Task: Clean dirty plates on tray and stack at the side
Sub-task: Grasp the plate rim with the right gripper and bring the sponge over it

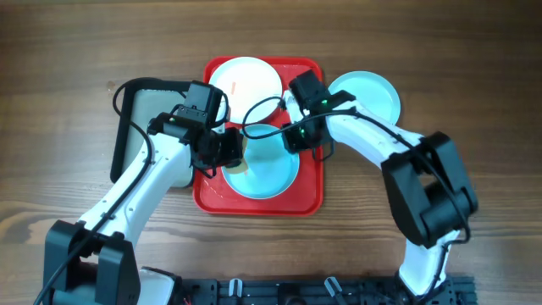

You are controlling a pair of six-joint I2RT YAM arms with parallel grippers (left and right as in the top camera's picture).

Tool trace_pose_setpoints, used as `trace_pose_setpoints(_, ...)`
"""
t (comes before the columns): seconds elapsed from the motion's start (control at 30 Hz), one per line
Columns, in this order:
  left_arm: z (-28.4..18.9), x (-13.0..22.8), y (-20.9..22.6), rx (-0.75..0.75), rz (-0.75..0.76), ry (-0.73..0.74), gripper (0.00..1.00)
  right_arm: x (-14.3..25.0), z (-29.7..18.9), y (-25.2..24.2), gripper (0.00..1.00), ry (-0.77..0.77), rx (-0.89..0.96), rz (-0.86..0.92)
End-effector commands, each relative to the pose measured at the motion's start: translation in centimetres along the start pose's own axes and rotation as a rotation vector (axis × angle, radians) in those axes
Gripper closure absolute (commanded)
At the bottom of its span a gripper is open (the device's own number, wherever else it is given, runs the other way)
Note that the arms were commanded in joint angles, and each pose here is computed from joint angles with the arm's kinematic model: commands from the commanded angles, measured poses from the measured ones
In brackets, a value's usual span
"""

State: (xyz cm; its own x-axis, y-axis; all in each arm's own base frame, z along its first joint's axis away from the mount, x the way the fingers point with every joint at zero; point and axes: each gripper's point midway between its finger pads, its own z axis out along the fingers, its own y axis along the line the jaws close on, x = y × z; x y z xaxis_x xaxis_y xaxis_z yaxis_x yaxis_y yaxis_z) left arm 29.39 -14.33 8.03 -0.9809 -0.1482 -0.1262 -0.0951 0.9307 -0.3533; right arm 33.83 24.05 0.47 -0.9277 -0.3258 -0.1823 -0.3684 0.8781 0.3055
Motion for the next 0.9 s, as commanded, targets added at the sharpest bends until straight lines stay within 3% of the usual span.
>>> trace_pose_setpoints(0.0, 0.5, -0.1, 0.3, -0.014, -0.018, -0.010, 0.96, -0.3, 0.3, 0.5, 0.93, -0.007, -0.025, 0.038)
trace_pose_setpoints(0.4, 1.1, 0.1, 1.4, -0.057, -0.022, -0.022, 0.96, 0.1, 0.2, -0.3, 0.96, 0.002, 0.021, 0.401)
trace_pose_setpoints(0.5, 1.1, 0.1, 1.4, -0.057, -0.021, -0.021, 0.96, 0.5, 0.0, -0.3, 0.94, 0.017, 0.027, 0.401)
trace_pose_setpoints(0.7, 1.3, 0.2, 1.5, -0.057, -0.021, -0.021, 0.96, 1.0, -0.5, 0.3, 0.77, 0.038, 0.005, 0.291)
trace_pose_setpoints(0.87, 1.7, 0.3, 1.7, -0.057, -0.012, -0.023, 0.96, 1.3, -0.5, 0.3, 0.78, 0.050, 0.003, 0.260)
